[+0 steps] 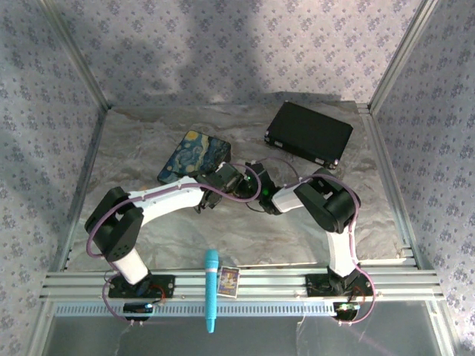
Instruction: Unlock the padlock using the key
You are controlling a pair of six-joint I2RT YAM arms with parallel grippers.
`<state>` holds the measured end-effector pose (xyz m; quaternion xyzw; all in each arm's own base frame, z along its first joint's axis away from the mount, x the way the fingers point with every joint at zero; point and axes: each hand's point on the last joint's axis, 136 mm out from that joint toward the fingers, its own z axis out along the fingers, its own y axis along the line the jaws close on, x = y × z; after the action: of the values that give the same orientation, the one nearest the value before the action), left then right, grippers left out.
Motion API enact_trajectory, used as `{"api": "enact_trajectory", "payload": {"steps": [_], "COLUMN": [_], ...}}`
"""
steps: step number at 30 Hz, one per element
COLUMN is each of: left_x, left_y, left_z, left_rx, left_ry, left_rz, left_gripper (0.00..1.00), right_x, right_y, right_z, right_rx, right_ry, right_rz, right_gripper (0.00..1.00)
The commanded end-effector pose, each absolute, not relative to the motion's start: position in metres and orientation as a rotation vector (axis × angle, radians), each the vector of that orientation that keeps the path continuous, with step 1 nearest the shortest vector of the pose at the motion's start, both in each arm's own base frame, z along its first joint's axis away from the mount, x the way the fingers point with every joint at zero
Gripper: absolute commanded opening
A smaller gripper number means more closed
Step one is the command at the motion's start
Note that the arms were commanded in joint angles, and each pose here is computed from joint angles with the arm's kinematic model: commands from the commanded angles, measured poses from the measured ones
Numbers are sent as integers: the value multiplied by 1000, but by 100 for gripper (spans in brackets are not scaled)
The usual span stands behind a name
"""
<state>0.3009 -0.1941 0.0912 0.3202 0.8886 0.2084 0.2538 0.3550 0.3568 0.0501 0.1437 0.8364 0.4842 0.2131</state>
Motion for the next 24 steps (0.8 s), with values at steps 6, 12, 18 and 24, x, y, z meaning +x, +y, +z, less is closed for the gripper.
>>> {"api": "enact_trajectory", "payload": {"steps": [6,12,18,24], "left_x": [263,264,261,257], "left_y": [-170,-183,-185,-181], "left_z": [50,54,51,47], "left_rx": [999,987,1003,996], "left_ry": [2597,2562,2558,2568], "left_rz": [623,557,552,540], "left_gripper": [43,42,42,42], "right_x": [372,383,379,381], "right_y": [320,323,359,327], "right_z": [25,26,21,-1], "right_rx": [524,621,617,682], "right_ry": [2380,2340,2385,2409], "right_rz": [1169,1274,1337,1269], "right_gripper": [0,0,0,0]}}
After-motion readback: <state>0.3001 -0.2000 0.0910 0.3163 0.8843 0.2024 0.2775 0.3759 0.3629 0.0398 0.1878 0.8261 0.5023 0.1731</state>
